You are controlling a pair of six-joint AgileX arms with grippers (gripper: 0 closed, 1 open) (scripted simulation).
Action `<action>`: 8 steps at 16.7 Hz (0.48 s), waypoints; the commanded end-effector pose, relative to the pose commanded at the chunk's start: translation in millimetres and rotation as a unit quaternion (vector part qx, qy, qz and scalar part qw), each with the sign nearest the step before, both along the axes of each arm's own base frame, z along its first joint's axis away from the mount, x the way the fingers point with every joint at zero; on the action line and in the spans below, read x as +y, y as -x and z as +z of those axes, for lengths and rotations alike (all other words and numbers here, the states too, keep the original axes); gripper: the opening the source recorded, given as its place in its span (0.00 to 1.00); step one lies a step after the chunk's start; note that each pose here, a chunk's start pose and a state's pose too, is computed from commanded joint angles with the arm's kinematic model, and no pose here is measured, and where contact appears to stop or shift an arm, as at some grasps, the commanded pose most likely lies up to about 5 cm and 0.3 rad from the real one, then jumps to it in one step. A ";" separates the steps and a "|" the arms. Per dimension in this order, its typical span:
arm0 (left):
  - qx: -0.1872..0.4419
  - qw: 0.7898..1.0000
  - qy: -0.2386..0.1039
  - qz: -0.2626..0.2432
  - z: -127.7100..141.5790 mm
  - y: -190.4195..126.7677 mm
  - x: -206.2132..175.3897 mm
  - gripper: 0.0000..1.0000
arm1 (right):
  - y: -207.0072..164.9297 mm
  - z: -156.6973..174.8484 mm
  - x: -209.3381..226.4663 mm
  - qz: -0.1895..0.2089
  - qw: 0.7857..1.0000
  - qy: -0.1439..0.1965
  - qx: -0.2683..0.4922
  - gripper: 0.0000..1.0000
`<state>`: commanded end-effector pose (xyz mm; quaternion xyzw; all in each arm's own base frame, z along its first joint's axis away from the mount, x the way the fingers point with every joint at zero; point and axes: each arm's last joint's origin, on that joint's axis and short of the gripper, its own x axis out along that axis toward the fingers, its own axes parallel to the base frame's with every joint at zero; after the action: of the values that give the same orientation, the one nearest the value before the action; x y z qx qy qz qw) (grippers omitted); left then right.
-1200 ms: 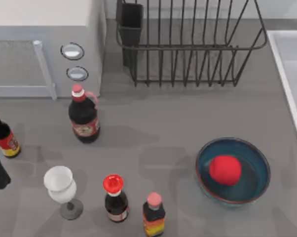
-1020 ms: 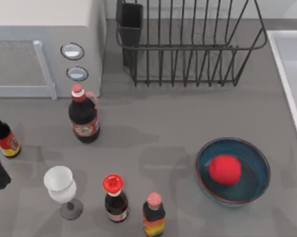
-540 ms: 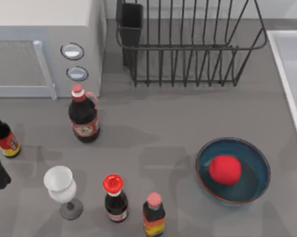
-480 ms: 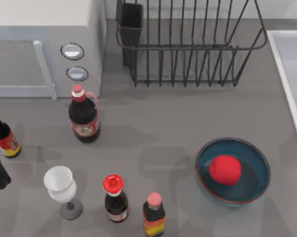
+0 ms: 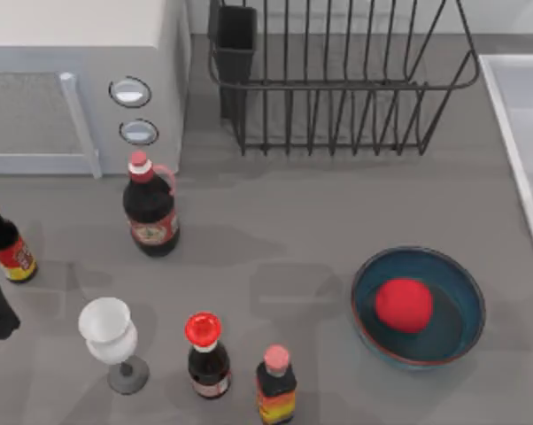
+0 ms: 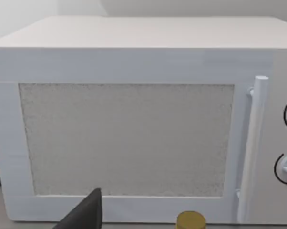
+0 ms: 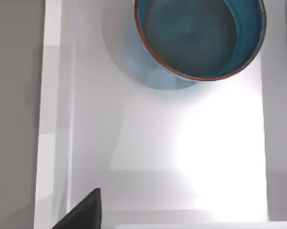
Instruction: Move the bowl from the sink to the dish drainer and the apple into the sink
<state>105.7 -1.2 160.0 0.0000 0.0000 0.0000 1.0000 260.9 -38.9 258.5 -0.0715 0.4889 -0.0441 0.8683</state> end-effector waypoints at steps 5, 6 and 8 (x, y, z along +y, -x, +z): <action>0.000 1.000 0.000 0.000 0.0 0.0 0.0 1.00 | -99.6 -37.3 -44.3 -0.006 0.983 -0.012 0.186 1.00; 0.000 1.000 0.000 0.000 0.0 0.0 0.0 1.00 | -116.8 -47.3 -54.8 -0.007 0.978 -0.018 0.209 1.00; 0.000 1.000 0.000 0.000 0.0 0.0 0.0 1.00 | -147.1 -66.7 -76.3 -0.010 0.970 -0.031 0.241 1.00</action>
<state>105.7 -1.2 160.0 0.0000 0.0000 0.0000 1.0000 408.0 -115.2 191.8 -0.0478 0.6859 -0.0194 0.7258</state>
